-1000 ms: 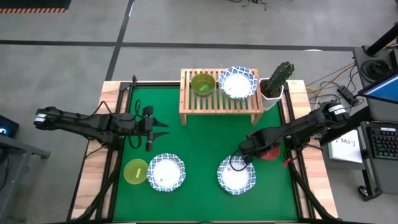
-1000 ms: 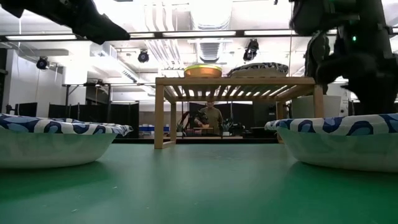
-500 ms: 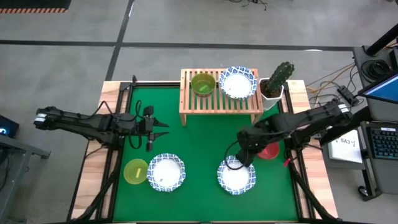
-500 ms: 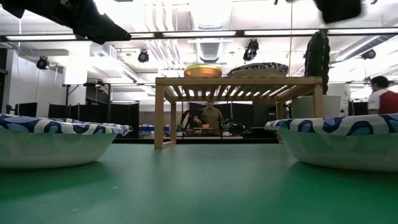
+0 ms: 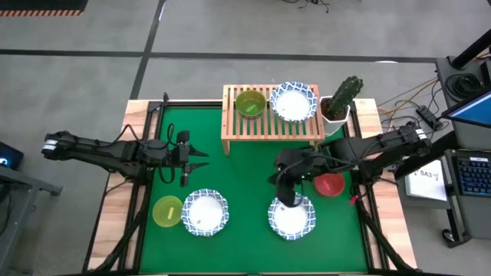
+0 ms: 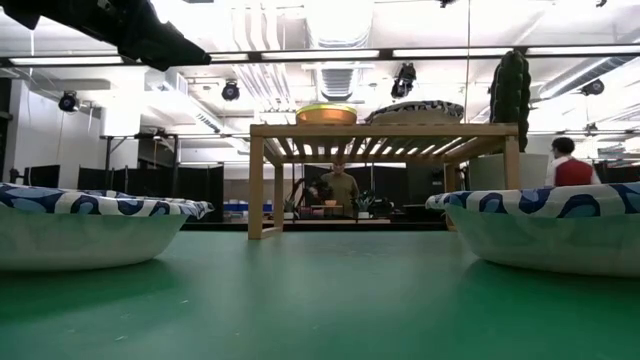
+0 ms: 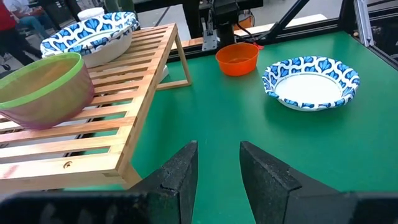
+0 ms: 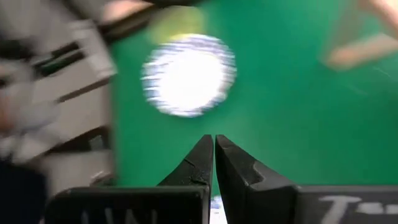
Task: Place and stack bowls onto a shelf
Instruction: Stack the small orange bowl on the small green bowl on the shelf, then stack the big white bowl on the big white bowl on the shelf
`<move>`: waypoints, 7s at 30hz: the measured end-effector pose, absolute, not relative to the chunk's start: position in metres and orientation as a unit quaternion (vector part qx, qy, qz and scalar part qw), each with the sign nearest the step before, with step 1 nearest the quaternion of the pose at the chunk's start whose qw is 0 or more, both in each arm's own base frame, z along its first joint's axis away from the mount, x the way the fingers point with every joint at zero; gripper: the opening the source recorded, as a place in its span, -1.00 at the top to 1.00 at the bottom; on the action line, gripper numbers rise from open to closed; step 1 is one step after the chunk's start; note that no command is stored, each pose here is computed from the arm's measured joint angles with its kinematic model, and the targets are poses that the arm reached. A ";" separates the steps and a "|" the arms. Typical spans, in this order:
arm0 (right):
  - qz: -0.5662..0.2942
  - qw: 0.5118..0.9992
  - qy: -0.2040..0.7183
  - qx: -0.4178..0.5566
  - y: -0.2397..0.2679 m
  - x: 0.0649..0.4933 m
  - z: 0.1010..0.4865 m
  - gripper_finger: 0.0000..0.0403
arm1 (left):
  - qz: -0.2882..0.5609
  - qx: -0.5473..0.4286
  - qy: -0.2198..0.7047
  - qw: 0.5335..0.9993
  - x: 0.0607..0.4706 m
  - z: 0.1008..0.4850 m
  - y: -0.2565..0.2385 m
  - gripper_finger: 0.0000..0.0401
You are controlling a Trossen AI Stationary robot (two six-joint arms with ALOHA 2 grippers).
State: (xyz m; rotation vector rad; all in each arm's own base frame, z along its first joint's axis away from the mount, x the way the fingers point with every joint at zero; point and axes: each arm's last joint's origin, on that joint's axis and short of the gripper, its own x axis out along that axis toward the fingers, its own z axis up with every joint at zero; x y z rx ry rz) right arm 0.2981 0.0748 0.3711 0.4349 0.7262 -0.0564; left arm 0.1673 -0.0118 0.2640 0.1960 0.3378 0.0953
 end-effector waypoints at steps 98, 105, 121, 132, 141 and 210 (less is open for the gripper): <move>-0.220 0.919 0.301 -0.129 -0.093 0.359 0.376 0.96 | 0.230 0.077 0.135 0.961 0.146 0.275 0.000 0.49; -0.220 0.908 0.330 -0.132 -0.101 0.374 0.354 0.88 | 0.231 0.066 0.149 0.959 0.146 0.272 0.000 0.49; -0.236 0.906 0.334 -0.108 -0.098 0.359 0.372 0.35 | 0.234 0.047 0.154 0.959 0.148 0.268 0.000 0.49; -0.155 0.916 0.365 -0.070 -0.033 0.303 0.378 0.42 | 0.233 -0.023 0.174 0.957 0.159 0.258 -0.002 0.49; -0.098 0.928 0.355 -0.062 0.011 0.274 0.337 0.53 | 0.123 -0.143 0.166 0.968 0.172 0.279 -0.011 0.49; -0.166 0.943 0.260 0.123 -0.054 0.262 0.413 0.96 | 0.184 0.191 0.178 0.948 0.204 0.342 -0.009 0.49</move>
